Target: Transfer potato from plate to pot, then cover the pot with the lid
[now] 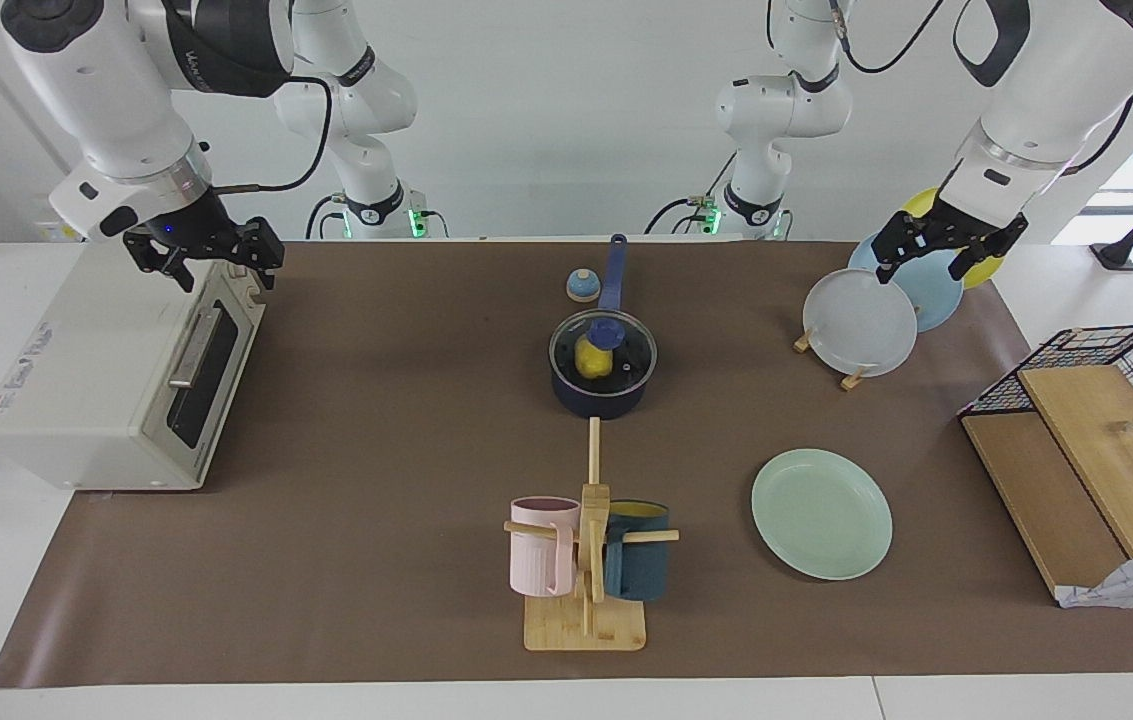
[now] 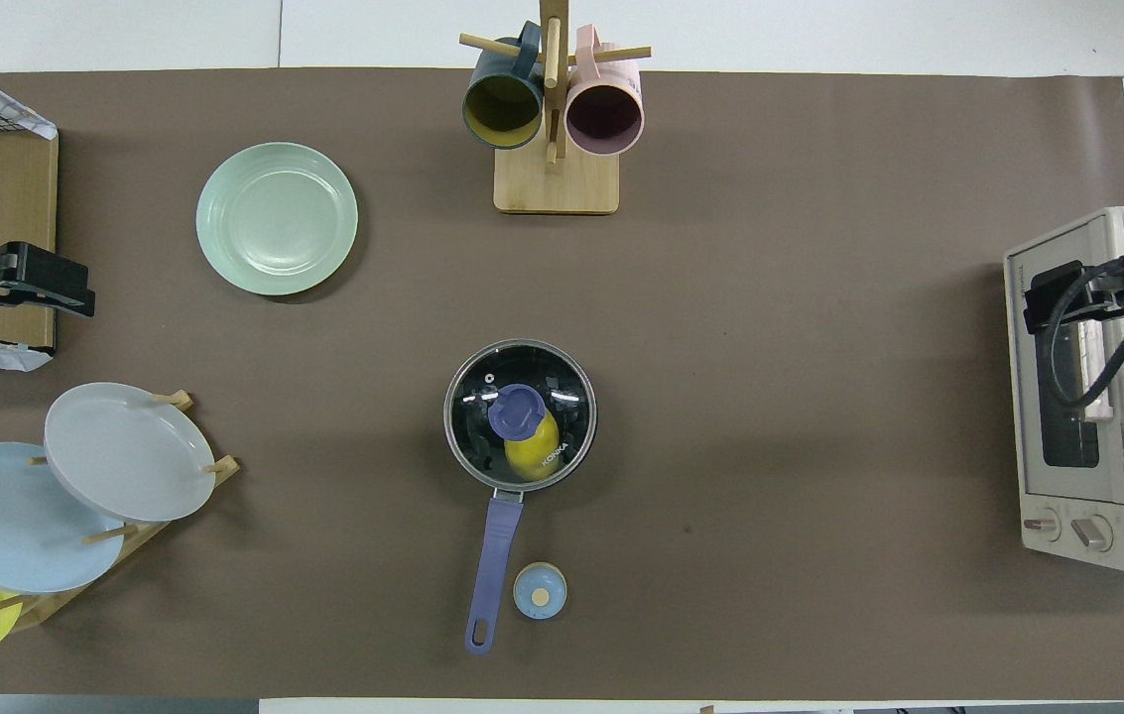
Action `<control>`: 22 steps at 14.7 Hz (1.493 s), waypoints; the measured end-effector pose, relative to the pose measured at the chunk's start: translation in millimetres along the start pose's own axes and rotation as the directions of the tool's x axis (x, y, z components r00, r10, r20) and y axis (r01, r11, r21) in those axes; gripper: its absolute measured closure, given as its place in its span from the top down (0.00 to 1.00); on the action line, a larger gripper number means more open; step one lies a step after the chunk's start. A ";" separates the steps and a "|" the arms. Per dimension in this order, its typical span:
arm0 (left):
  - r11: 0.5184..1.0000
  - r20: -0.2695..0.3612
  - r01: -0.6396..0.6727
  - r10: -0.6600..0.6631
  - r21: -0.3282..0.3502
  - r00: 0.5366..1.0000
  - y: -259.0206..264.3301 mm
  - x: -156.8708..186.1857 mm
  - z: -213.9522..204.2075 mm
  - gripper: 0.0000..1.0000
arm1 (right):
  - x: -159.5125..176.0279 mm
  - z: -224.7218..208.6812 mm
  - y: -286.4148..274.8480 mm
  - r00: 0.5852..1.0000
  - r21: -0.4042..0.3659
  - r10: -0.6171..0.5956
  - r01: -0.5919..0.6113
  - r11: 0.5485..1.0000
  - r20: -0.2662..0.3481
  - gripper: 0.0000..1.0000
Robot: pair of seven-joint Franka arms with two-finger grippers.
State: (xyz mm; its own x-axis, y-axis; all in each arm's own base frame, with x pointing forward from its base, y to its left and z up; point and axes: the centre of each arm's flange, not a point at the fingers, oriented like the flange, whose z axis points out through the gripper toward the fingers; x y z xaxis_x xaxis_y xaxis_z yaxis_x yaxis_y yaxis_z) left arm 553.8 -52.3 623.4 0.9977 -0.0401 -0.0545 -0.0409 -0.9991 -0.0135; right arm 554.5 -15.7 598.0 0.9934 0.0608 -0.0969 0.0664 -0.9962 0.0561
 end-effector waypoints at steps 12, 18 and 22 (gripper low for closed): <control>1.000 0.000 0.000 0.000 0.000 1.000 0.0 0.0 0.0 1.00 | -1.5 1.0 14.5 1.000 0.003 0.025 -0.025 1.000 0.002 1.00; 1.000 0.000 0.000 0.000 0.000 1.000 0.0 0.0 0.0 1.00 | -2.1 1.4 19.7 1.000 0.004 0.023 -0.023 1.000 0.002 1.00; 1.000 0.000 0.001 -0.001 0.000 1.000 0.0 0.0 0.0 1.00 | -2.1 1.3 19.7 1.000 0.004 0.023 -0.023 1.000 0.002 1.00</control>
State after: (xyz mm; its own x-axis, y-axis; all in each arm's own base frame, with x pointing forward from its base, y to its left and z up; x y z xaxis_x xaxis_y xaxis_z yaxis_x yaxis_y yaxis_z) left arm 553.8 -52.3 623.4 0.9977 -0.0396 -0.0545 -0.0404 -0.9991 -0.0135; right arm 553.5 -35.6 598.0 0.9945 0.0376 -0.0976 0.0431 -0.9976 0.0548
